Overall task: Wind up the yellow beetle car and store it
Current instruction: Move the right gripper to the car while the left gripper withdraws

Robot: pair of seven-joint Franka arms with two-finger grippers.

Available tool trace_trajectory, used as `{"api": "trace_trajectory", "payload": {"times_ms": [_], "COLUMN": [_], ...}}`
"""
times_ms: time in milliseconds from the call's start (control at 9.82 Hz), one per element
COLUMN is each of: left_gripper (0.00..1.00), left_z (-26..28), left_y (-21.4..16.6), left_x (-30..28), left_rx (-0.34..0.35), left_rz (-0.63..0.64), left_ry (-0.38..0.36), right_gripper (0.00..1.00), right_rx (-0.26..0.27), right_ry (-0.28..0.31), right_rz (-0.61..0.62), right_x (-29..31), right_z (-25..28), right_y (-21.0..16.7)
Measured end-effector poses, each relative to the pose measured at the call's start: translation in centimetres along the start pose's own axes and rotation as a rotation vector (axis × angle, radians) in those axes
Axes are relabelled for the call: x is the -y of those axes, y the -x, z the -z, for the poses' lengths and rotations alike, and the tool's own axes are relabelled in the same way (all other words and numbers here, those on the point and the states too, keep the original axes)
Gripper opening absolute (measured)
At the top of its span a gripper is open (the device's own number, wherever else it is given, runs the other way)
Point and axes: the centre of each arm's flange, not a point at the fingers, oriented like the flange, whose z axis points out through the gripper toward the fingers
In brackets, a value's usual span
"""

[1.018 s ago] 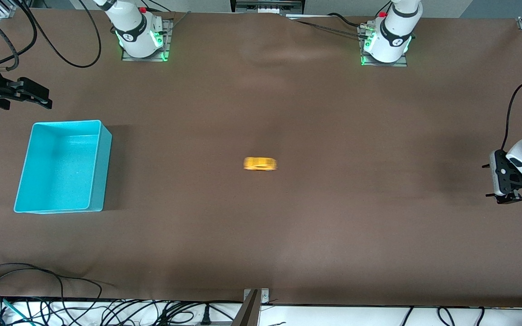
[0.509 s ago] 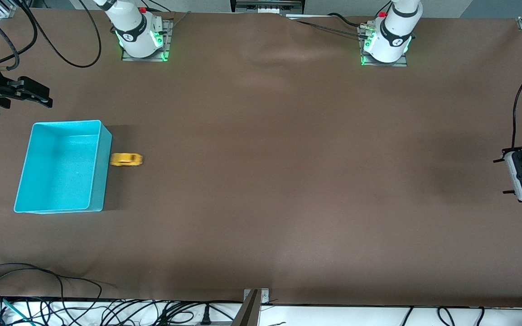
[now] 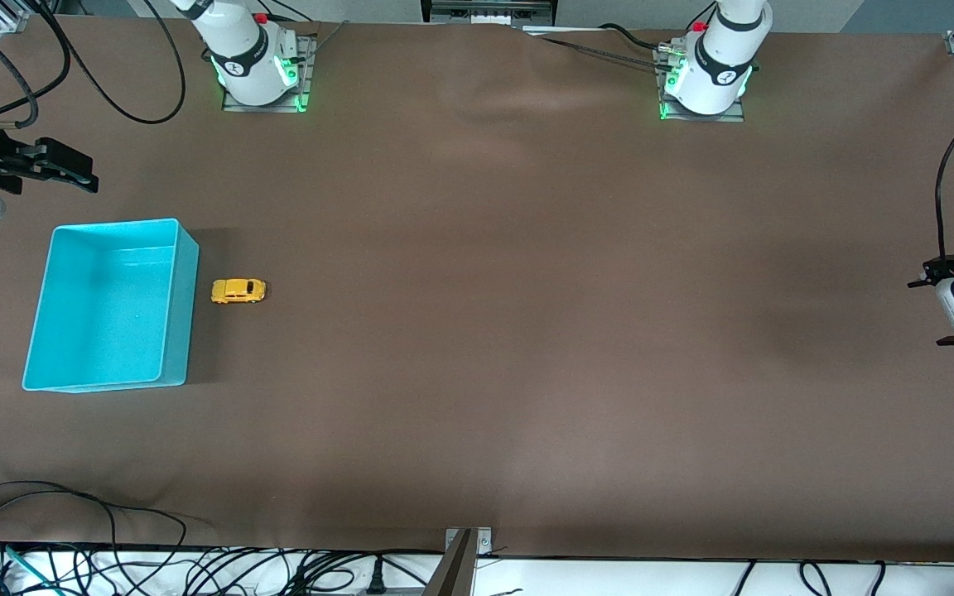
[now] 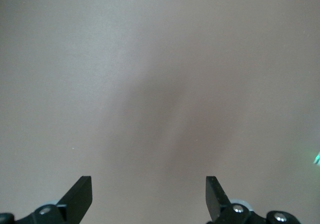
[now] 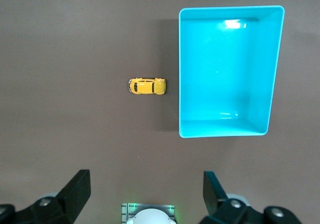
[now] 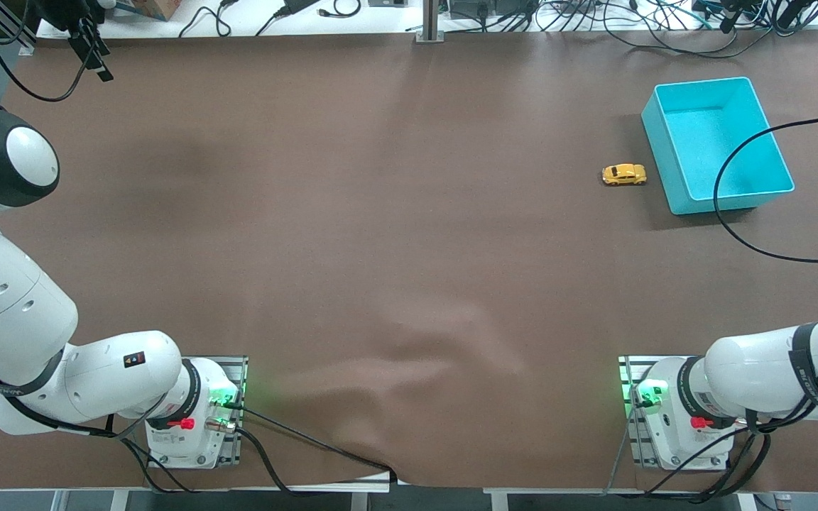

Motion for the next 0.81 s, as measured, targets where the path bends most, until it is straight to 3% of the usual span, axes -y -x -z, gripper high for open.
{"api": "trace_trajectory", "payload": {"times_ms": [305, 611, 814], "left_gripper": [1.0, 1.0, 1.0], "left_z": [4.8, 8.5, 12.3], "left_y": [-4.0, -7.5, -11.3], "left_x": [-4.1, -8.6, -13.5], "left_rx": [-0.02, -0.039, -0.051], "left_rz": [0.122, 0.318, 0.477], "left_ry": [-0.023, -0.021, -0.075], "right_gripper": [1.0, 1.0, 1.0], "right_rx": [0.026, 0.043, 0.059], "right_ry": [-0.004, -0.011, -0.02], "right_rz": [0.081, 0.374, 0.561], "right_x": [0.7, 1.9, 2.0], "right_z": [-1.6, -3.5, -5.2], "right_y": [-1.0, -2.1, -2.6]}}
